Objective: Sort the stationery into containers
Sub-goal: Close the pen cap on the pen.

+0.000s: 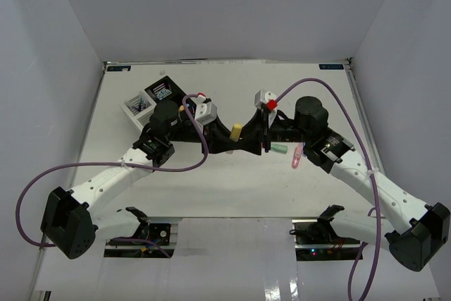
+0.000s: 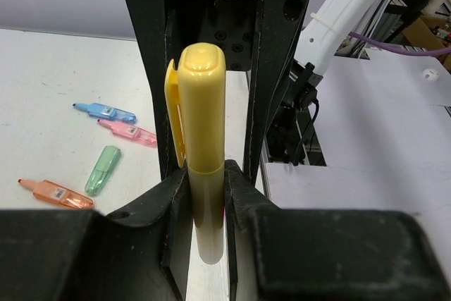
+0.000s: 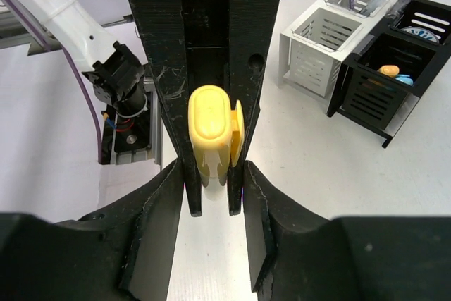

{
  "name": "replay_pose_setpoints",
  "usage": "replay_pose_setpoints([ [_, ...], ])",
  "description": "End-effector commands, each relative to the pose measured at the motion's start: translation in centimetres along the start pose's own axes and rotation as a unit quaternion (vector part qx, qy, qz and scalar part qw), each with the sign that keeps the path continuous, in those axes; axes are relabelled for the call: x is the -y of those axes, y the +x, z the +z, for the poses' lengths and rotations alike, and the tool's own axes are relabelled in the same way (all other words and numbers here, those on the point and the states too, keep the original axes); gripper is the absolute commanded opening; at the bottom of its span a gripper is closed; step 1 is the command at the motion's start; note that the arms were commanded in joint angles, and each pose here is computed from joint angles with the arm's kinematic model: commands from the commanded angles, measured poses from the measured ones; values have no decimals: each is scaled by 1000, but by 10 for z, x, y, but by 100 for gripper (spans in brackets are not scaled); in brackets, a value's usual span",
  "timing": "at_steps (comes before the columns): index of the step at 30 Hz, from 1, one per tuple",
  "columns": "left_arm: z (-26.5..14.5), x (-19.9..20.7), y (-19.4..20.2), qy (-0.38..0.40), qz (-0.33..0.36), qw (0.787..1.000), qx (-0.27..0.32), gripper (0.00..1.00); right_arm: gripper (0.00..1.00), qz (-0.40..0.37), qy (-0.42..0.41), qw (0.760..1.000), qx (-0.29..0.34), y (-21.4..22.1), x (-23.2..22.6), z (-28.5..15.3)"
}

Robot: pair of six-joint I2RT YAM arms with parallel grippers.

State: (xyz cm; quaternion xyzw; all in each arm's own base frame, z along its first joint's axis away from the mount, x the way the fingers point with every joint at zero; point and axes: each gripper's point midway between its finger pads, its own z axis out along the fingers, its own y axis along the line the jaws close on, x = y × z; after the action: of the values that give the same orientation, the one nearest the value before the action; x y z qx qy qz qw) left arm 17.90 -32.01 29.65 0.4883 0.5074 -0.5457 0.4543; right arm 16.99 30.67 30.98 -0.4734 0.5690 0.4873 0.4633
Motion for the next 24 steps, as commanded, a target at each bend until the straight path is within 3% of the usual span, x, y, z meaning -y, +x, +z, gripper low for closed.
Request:
replay_pose_setpoints([
  [1, -2, 14, -17, 33, 35, 999, 11, 0, 40, -20, -1, 1000, 17, -19, 0, -2],
  [19, 1, 2, -7, 13, 27, 1000, -7, 0, 40, -39, -3, 998, 39, -45, -4, -12],
  [24, 1, 0, -5, 10, 27, 1000, -10, 0, 45, -40, -1, 998, 43, -50, -2, -13],
])
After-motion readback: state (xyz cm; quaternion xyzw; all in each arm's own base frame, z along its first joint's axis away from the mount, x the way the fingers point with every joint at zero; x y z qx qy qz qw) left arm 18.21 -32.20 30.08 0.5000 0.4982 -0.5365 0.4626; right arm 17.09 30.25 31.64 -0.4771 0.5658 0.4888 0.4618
